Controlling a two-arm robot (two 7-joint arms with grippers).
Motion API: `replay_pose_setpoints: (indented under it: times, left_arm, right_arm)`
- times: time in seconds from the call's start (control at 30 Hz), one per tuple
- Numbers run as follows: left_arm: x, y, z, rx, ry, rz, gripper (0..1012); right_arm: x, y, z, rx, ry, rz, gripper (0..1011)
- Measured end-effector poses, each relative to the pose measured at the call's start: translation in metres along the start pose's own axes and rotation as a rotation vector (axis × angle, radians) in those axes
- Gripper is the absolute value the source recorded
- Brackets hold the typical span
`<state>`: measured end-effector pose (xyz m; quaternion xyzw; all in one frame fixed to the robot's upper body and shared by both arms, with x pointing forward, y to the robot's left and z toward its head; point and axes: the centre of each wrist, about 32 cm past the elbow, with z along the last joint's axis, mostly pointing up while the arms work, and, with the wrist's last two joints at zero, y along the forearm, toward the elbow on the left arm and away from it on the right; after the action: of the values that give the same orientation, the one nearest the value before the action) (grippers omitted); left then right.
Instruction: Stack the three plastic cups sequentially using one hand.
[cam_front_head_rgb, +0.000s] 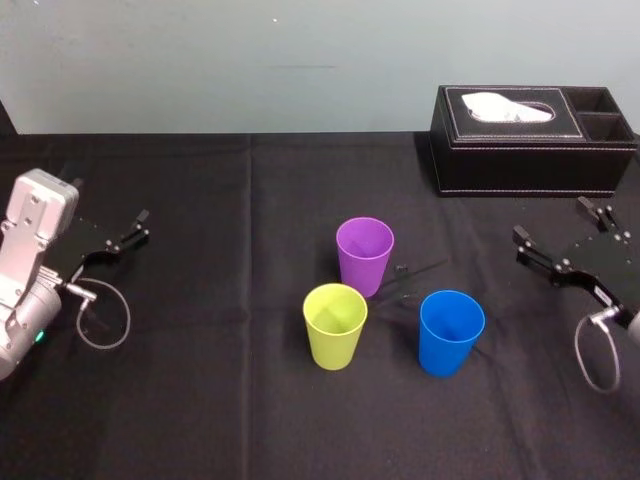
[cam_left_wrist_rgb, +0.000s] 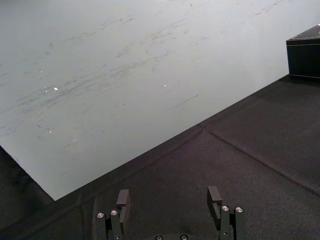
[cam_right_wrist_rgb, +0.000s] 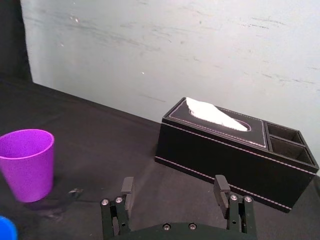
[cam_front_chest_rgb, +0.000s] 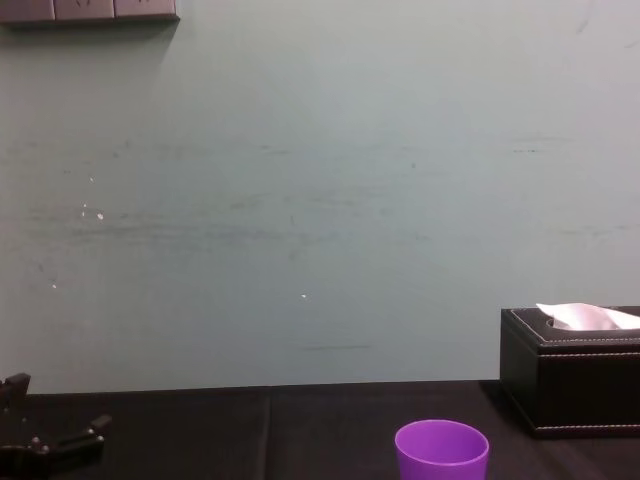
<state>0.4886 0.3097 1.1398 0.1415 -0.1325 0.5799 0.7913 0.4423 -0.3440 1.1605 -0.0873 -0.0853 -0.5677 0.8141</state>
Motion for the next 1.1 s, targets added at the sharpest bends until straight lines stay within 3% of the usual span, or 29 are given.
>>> replay_pose_setpoints:
  times: [0.23,0.5,0.77,1.1]
  left_arm:
    - [0.0,0.0,0.0,0.0,0.0,0.0,1012]
    - [0.0,0.0,0.0,0.0,0.0,0.0,1012]
    - [0.0,0.0,0.0,0.0,0.0,0.0,1011]
    - [0.0,0.0,0.0,0.0,0.0,0.0,1012]
  right_arm:
    - [0.0075,-0.023,0.006,0.03,0.041,0.054,1003]
    - [0.014,-0.05,0.013,0.063,0.085,0.181,1003]
    - [0.012,-0.065,0.013,0.06,0.065,0.293,1003]
    - [0.0053,-0.071,0.005,0.025,0.045,0.356,1003]
